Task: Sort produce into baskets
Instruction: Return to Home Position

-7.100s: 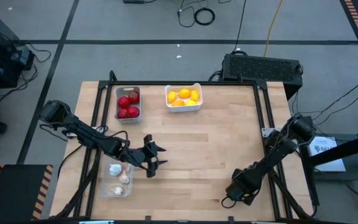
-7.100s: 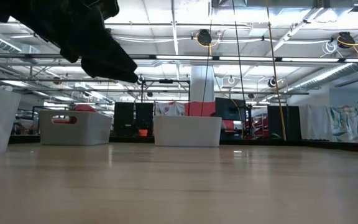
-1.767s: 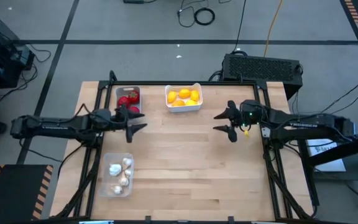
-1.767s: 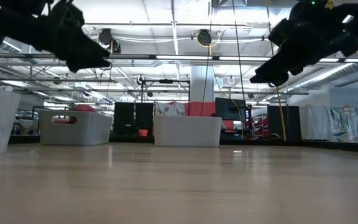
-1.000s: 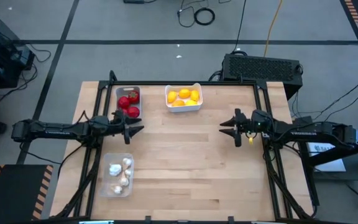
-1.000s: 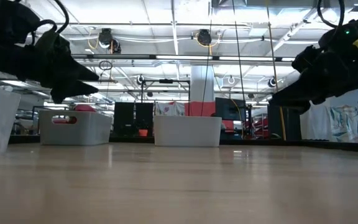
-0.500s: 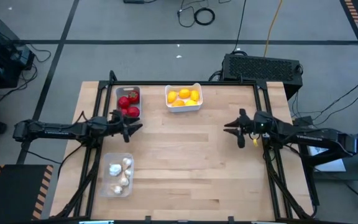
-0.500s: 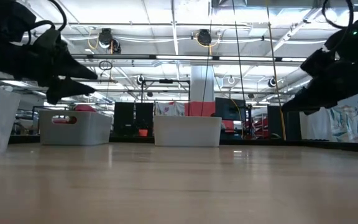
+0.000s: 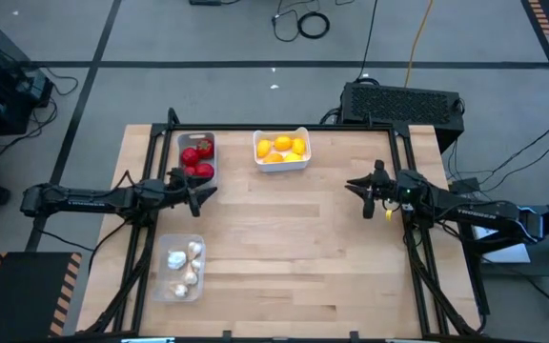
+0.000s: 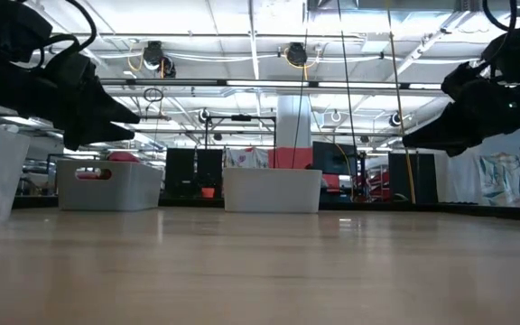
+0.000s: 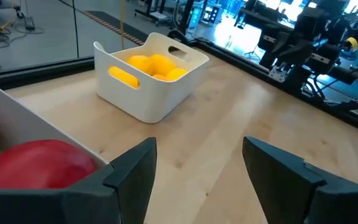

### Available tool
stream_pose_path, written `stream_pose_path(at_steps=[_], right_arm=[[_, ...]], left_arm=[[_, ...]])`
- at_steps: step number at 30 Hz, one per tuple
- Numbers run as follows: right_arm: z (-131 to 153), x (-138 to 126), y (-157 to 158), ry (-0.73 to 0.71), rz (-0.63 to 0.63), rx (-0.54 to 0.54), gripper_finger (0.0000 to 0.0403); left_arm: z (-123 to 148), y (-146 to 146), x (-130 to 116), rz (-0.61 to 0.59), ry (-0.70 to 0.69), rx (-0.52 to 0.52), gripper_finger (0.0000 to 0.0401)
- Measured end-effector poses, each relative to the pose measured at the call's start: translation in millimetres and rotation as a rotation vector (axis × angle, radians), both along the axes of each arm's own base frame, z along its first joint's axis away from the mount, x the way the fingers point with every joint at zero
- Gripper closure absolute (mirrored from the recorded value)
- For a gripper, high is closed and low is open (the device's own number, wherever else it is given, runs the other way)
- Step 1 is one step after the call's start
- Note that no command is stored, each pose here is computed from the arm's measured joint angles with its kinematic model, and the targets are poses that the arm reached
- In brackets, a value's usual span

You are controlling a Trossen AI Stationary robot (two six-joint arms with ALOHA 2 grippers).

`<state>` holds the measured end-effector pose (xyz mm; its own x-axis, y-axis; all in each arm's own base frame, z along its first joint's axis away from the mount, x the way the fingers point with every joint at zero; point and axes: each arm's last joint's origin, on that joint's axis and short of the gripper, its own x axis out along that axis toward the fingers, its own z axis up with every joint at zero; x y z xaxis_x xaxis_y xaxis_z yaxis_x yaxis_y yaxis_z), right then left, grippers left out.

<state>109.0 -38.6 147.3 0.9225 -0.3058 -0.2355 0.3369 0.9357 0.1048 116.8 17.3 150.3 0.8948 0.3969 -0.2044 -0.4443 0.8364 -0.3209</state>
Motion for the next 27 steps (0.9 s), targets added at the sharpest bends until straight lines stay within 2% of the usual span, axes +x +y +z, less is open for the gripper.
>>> stream_pose_path(at_steps=[27], right_arm=[[0.2,0.1,0.0,-0.005,-0.002,0.009,0.0339]], left_arm=[[0.0,-0.1,0.1,-0.003,-0.001,-0.002,0.0155]])
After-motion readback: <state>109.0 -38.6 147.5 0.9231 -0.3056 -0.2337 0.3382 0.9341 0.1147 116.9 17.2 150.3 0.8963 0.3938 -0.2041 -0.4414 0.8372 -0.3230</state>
